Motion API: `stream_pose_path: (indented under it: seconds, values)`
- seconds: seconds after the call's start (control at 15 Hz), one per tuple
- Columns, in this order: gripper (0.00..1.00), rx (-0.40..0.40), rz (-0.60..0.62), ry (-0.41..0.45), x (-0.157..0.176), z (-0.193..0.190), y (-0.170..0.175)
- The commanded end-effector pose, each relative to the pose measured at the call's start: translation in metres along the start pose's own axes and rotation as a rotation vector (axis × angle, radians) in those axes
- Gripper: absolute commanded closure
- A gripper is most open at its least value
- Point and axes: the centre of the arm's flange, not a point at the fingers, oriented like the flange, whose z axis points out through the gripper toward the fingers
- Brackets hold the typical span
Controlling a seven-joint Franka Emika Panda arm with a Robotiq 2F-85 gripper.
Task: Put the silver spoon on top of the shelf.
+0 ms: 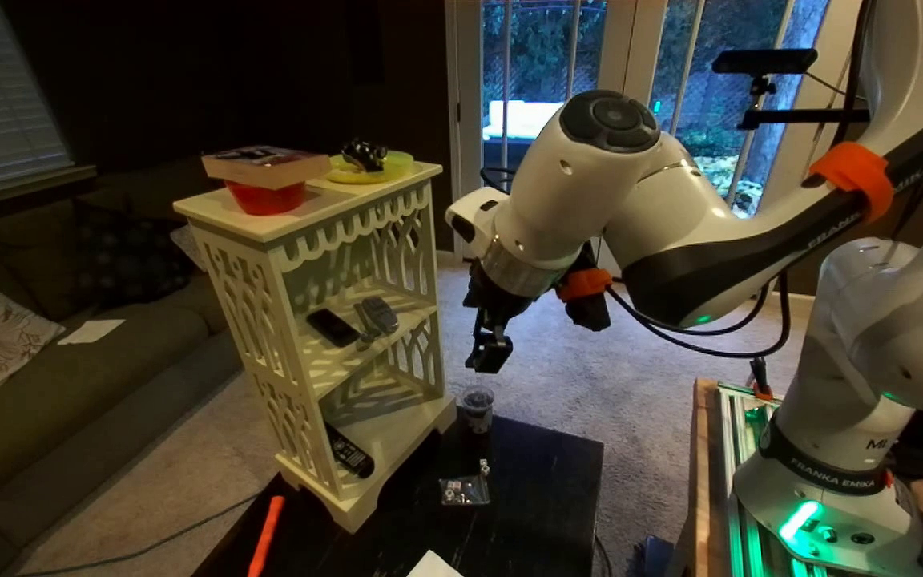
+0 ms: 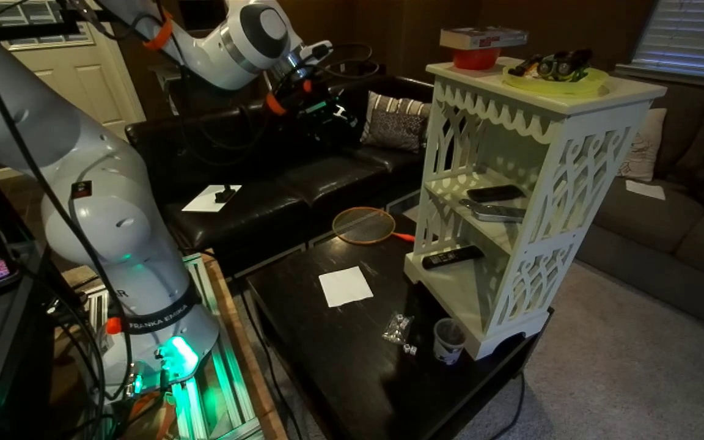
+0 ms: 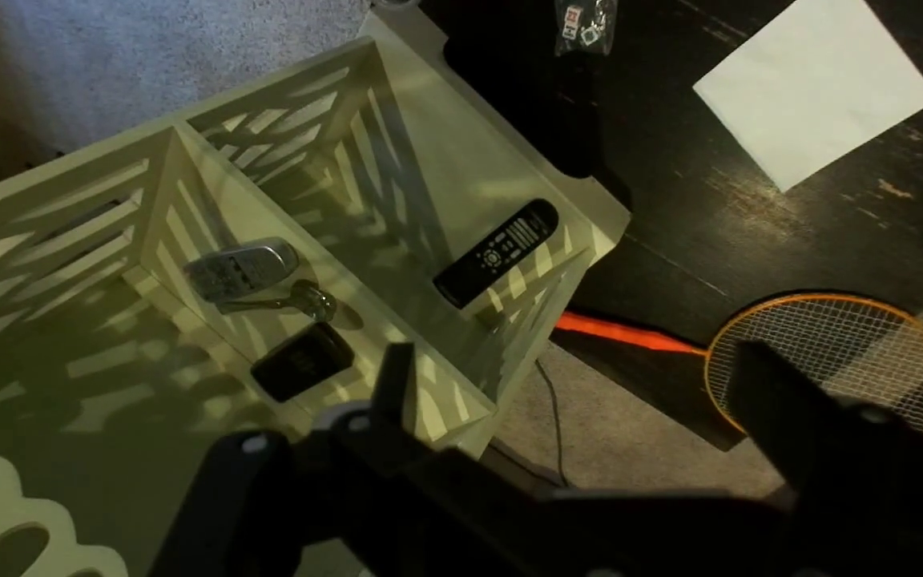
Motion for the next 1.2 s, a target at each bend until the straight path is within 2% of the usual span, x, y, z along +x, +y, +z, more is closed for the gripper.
stream_pose_path:
  seconds: [0.0, 0.13, 0.27, 0.4, 0.6, 0.8, 0.87, 0.93, 1.13]
  values:
    - [0.00, -0.040, 0.044, -0.004, 0.012, 0.021, -0.028]
    - [0.00, -0.038, 0.052, 0.027, 0.023, 0.040, -0.064]
    - [0.00, -0.046, 0.062, 0.098, 0.034, 0.057, -0.096]
    - [0.00, -0.102, 0.028, 0.146, 0.043, 0.075, -0.113]
    - [0.00, -0.186, -0.018, 0.187, 0.048, 0.088, -0.116]
    - [0.00, -0.249, -0.016, 0.191, 0.048, 0.096, -0.105]
    - [0.00, -0.238, -0.013, 0.164, 0.045, 0.090, -0.098]
    - [0.00, -0.242, -0.017, 0.179, 0.028, 0.062, -0.090]
    - [0.00, -0.227, -0.003, 0.153, 0.030, 0.071, -0.087]
